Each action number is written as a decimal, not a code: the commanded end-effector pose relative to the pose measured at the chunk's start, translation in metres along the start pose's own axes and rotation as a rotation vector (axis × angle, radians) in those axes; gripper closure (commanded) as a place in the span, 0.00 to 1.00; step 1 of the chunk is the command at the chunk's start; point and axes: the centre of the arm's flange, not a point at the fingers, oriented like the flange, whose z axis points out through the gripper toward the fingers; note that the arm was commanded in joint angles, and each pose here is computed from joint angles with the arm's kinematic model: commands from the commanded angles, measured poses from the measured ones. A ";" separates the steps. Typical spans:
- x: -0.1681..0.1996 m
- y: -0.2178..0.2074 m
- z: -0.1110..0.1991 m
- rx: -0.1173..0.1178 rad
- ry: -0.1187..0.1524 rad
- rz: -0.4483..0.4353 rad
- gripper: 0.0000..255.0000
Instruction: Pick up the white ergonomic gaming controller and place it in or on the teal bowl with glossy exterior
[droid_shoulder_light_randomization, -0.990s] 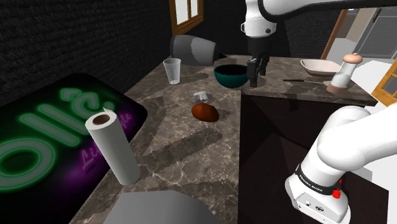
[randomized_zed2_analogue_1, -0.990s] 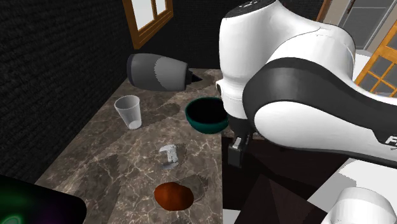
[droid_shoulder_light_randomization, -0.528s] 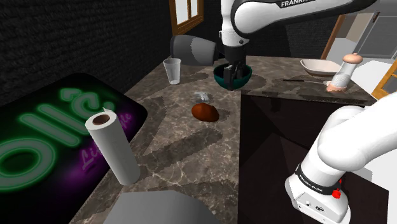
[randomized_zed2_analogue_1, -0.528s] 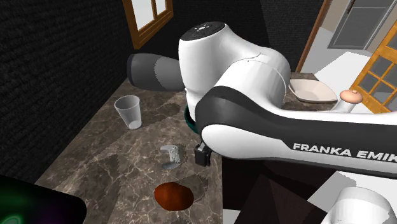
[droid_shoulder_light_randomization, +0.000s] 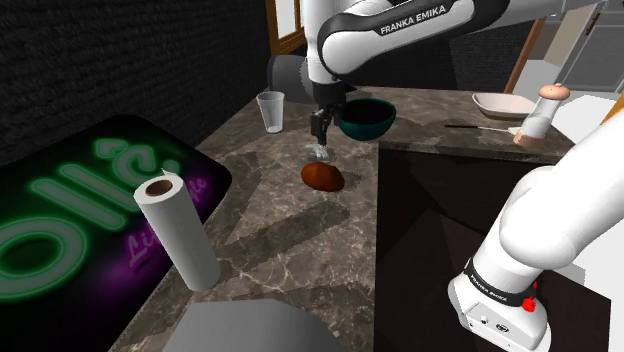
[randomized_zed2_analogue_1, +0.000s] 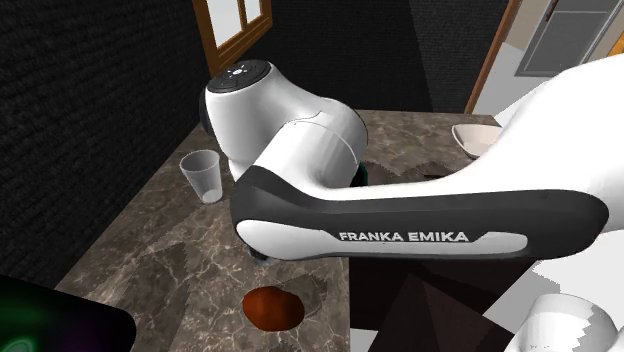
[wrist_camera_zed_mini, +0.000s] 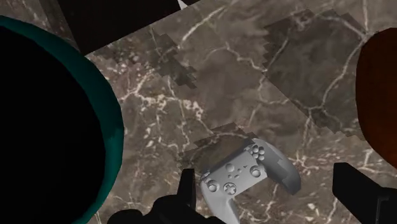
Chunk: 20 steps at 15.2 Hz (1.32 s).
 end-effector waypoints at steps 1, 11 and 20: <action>0.023 -0.003 0.009 -0.008 0.024 -0.013 0.00; 0.075 -0.017 0.047 -0.027 0.074 -0.040 0.00; 0.076 -0.017 0.060 -0.027 0.074 -0.040 0.00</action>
